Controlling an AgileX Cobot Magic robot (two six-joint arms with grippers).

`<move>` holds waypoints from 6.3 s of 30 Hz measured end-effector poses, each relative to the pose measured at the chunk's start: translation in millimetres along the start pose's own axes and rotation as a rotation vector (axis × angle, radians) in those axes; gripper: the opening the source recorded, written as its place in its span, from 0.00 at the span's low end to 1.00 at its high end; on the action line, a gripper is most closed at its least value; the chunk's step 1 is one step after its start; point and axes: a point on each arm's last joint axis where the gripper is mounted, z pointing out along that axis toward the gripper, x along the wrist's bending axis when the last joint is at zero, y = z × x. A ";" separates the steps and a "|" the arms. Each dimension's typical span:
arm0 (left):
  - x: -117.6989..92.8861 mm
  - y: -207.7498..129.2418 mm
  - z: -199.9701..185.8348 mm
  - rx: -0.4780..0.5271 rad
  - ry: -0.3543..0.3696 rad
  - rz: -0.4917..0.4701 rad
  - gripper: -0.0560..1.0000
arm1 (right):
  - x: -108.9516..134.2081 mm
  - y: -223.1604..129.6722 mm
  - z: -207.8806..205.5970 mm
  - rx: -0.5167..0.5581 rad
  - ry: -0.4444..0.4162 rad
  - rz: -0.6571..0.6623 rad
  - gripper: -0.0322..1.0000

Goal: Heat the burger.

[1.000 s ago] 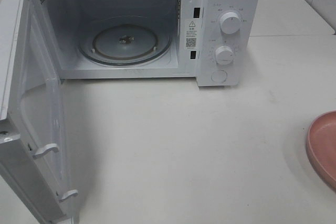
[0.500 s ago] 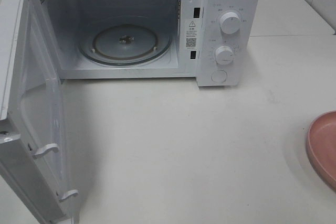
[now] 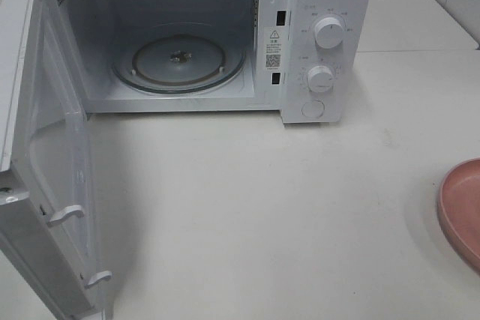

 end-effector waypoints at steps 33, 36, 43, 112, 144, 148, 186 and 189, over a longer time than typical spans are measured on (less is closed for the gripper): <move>29.6 46.1 122.8 -0.041 0.107 -0.091 0.05 | 0.0 0.0 0.0 0.000 0.000 -0.001 0.77; 34.9 38.1 139.1 -0.071 0.134 -0.094 0.05 | 0.0 0.0 0.0 0.000 0.000 -0.001 0.77; 35.8 29.0 174.1 -0.148 0.134 -0.035 0.05 | 0.0 0.0 0.0 0.000 0.000 -0.001 0.77; -214.4 35.1 375.4 -0.205 -0.429 0.068 0.05 | 0.0 0.0 0.0 0.000 0.000 -0.001 0.77; -249.4 35.5 363.7 0.166 -0.509 0.127 0.39 | 0.0 0.0 0.0 0.000 0.000 -0.001 0.77; -251.7 33.5 349.4 0.285 -0.537 0.171 0.79 | 0.0 0.0 0.0 0.000 0.000 -0.001 0.77; -37.1 139.2 235.3 0.897 -0.251 0.015 0.98 | 0.0 0.0 0.0 0.000 0.000 -0.001 0.77; -17.4 146.8 226.0 0.854 -0.200 -0.025 0.98 | 0.0 0.0 0.0 0.000 0.000 -0.001 0.76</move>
